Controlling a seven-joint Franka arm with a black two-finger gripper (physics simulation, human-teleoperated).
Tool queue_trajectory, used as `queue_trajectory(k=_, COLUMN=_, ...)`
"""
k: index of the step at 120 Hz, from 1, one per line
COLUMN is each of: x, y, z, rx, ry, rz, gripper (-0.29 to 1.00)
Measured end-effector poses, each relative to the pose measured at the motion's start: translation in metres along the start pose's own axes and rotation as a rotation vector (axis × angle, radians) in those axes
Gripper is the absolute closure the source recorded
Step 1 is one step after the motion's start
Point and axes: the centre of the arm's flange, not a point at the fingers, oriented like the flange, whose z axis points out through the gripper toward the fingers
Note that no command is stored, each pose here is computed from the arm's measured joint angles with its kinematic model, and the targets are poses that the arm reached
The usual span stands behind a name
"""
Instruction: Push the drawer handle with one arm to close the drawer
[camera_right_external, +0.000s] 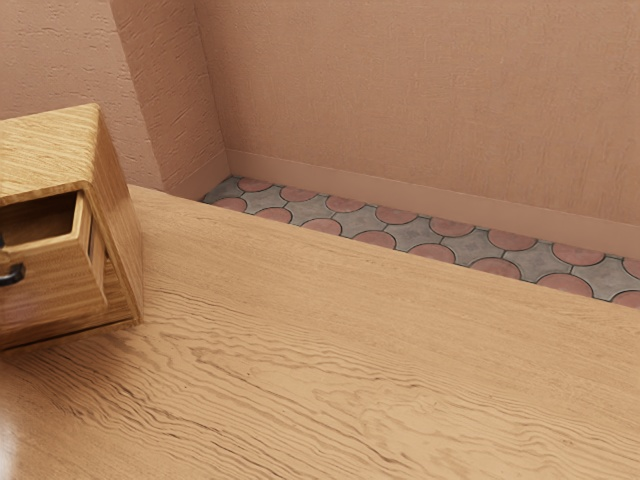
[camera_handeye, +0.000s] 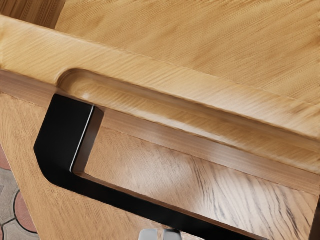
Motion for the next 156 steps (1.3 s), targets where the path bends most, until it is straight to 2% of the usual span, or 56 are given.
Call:
queue_trajectory(k=105, x=0.082, y=0.039, z=0.019, rx=0.030, ry=0.099, rz=-0.002, gripper=0.79)
queue_trajectory(k=137, x=0.115, y=0.044, z=0.022, rx=0.010, ry=0.110, rz=0.012, gripper=0.79)
queue_trajectory(k=156, x=0.118, y=0.051, z=0.022, rx=0.012, ry=0.114, rz=0.022, gripper=0.80)
